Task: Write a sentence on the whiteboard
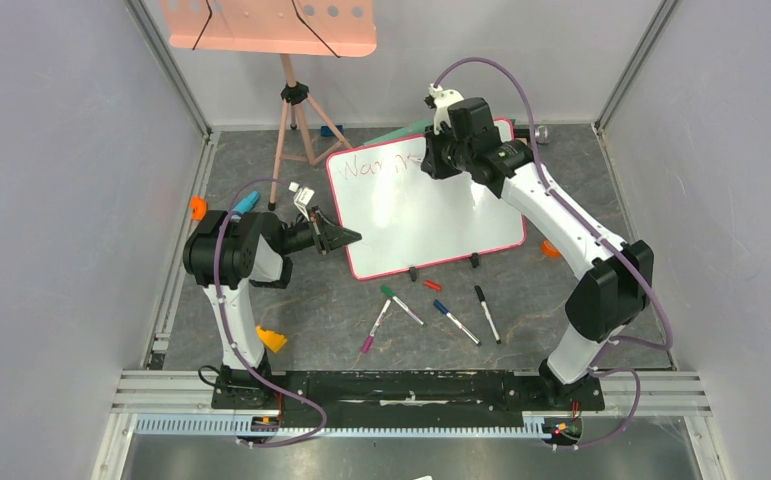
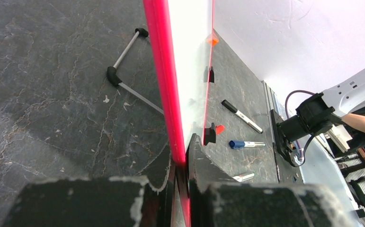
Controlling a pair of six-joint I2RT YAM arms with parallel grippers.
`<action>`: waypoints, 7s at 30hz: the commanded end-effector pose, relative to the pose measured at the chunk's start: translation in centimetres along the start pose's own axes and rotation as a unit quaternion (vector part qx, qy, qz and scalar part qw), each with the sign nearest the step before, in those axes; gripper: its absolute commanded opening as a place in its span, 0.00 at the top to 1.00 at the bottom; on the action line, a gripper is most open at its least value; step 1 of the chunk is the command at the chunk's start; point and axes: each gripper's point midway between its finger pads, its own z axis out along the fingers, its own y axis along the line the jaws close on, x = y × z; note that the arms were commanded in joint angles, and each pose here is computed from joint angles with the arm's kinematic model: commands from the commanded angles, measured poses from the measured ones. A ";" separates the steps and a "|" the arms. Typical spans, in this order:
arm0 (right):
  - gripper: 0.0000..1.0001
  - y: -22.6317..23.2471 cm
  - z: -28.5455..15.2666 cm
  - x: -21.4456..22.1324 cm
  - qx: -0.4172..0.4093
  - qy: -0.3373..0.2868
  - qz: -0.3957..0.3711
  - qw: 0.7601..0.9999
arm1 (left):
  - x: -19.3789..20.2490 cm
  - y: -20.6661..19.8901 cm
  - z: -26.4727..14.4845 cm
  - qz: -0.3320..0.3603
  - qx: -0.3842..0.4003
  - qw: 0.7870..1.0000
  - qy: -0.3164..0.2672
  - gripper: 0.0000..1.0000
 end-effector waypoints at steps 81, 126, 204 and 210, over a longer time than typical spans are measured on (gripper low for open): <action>1.00 -2.4 -1.3 1.9 0.031 -0.003 -0.008 0.999 | 0.7 2.6 -0.3 0.128 -0.031 0.991 -0.011 0.91; 1.00 -2.5 -2.4 -5.1 0.037 -0.096 -0.012 0.995 | 0.7 2.6 -0.2 0.125 -0.029 0.992 -0.010 0.91; 1.00 -3.5 -6.6 -2.8 0.047 -0.089 0.000 0.995 | 0.7 2.6 -0.1 0.123 -0.024 0.992 -0.008 0.90; 1.00 -3.4 -7.2 -1.9 0.043 -0.094 0.002 0.995 | 0.8 2.6 0.0 0.146 -0.022 0.989 -0.006 0.90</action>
